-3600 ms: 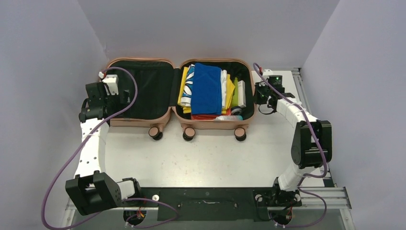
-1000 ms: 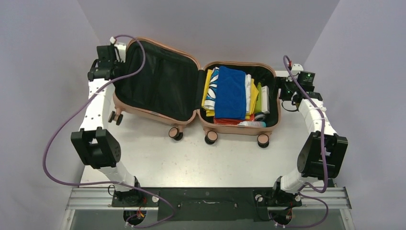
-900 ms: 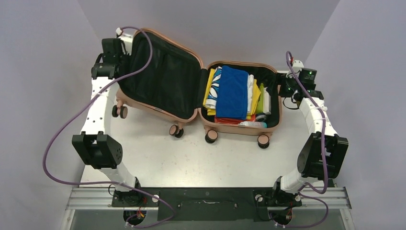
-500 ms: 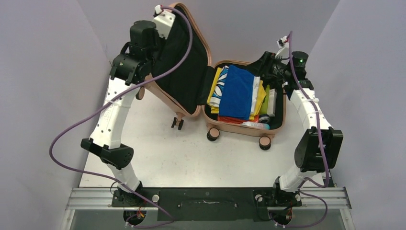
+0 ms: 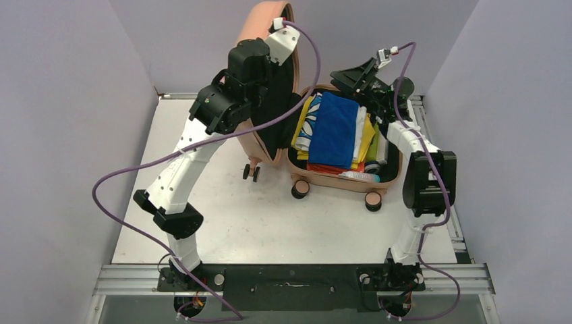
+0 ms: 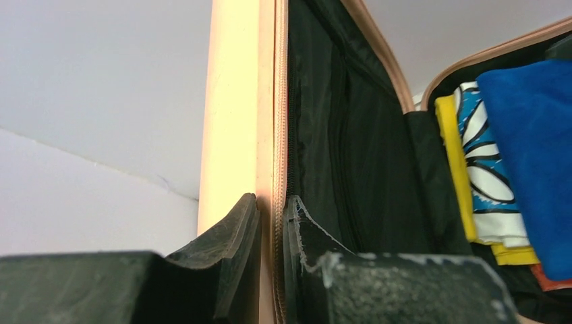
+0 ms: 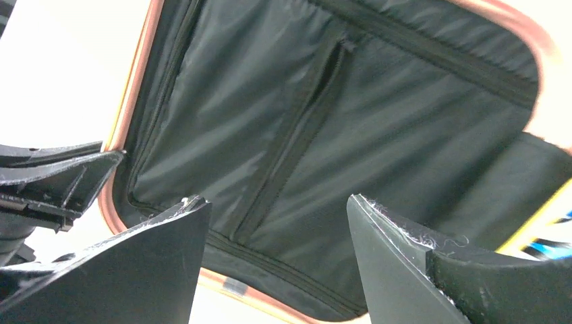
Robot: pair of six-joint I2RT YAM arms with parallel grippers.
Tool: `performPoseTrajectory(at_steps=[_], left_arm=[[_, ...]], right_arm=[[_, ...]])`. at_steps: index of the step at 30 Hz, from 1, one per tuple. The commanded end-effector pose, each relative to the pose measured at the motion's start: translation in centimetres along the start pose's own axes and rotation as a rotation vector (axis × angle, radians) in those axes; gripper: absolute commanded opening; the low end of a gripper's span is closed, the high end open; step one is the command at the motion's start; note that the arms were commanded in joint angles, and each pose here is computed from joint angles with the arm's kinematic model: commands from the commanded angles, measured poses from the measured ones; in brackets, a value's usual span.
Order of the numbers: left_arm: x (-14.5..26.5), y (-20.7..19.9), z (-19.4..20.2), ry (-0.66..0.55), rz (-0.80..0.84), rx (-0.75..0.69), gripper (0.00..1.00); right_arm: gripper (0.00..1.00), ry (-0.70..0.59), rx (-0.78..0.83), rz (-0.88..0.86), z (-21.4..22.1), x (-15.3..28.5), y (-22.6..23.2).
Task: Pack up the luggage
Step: Close the luggage at the center of the board.
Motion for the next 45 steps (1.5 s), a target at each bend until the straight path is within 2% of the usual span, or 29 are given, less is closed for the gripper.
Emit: performPoseTrajectory(at_steps=[1, 12, 22, 25, 26, 28, 30, 33, 34, 36, 41, 43, 45], left_arm=[[-0.1, -6.0, -3.2, -0.124, 0.188, 0.032, 0.0], [0.7, -11.6, -5.8, -0.186, 0.247, -0.001, 0.0], [1.0, -15.4, -7.1, -0.22, 0.29, -0.021, 0.0], [1.3, -15.7, -7.6, -0.249, 0.322, 0.005, 0.06], [1.5, -15.8, -7.8, -0.261, 0.335, 0.015, 0.11], [1.9, -15.9, -8.3, -0.29, 0.373, 0.037, 0.3], [2.5, -15.8, -8.9, -0.327, 0.414, 0.065, 0.59], [3.6, -15.5, -9.8, -0.391, 0.474, 0.103, 0.94], [3.9, -15.2, -10.2, -0.415, 0.486, 0.115, 0.97], [4.7, -14.2, -11.0, -0.473, 0.5, 0.137, 0.96], [4.3, -8.3, -12.4, -0.556, 0.414, 0.281, 0.96], [3.5, -7.2, -12.3, -0.563, 0.425, 0.334, 0.96], [2.7, -8.4, -11.6, -0.539, 0.478, 0.323, 0.96]], right_arm=[[0.75, 0.036, -0.001, -0.229, 0.8, -2.8, 5.7], [0.76, 0.057, -0.065, -0.407, 1.9, -6.9, 9.1], [0.75, 0.032, -0.08, -0.466, 0.9, -4.1, 10.7], [0.75, 0.009, -0.07, -0.44, -0.1, -2.3, 10.3], [0.75, 0.005, -0.058, -0.432, -0.4, -1.7, 10.4], [0.75, -0.009, -0.06, -0.378, -1.0, -0.4, 9.5], [0.75, -0.01, -0.048, -0.335, -1.1, 0.9, 8.7], [0.75, 0.019, -0.047, -0.273, -0.6, 2.1, 7.1], [0.75, 0.018, -0.051, -0.245, -0.7, 2.8, 6.3], [0.75, 0.024, -0.045, -0.173, -0.7, 3.6, 4.8], [0.75, 0.045, 0.074, 0.116, 0.1, 2.2, 0.5], [0.76, 0.065, 0.118, 0.141, 0.9, 1.3, 0.7], [0.76, 0.06, 0.112, 0.134, 0.9, 1.3, 1.0]])
Point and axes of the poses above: each gripper's point midway between its finger pads, its own x axis back along the fingers, its own y axis along the line the jaws close on, z = x × y, the point moved 7 cm from there along x, back along the fingers, and after that the axes turned 10 degrees about -x, right-handed, at the moved point
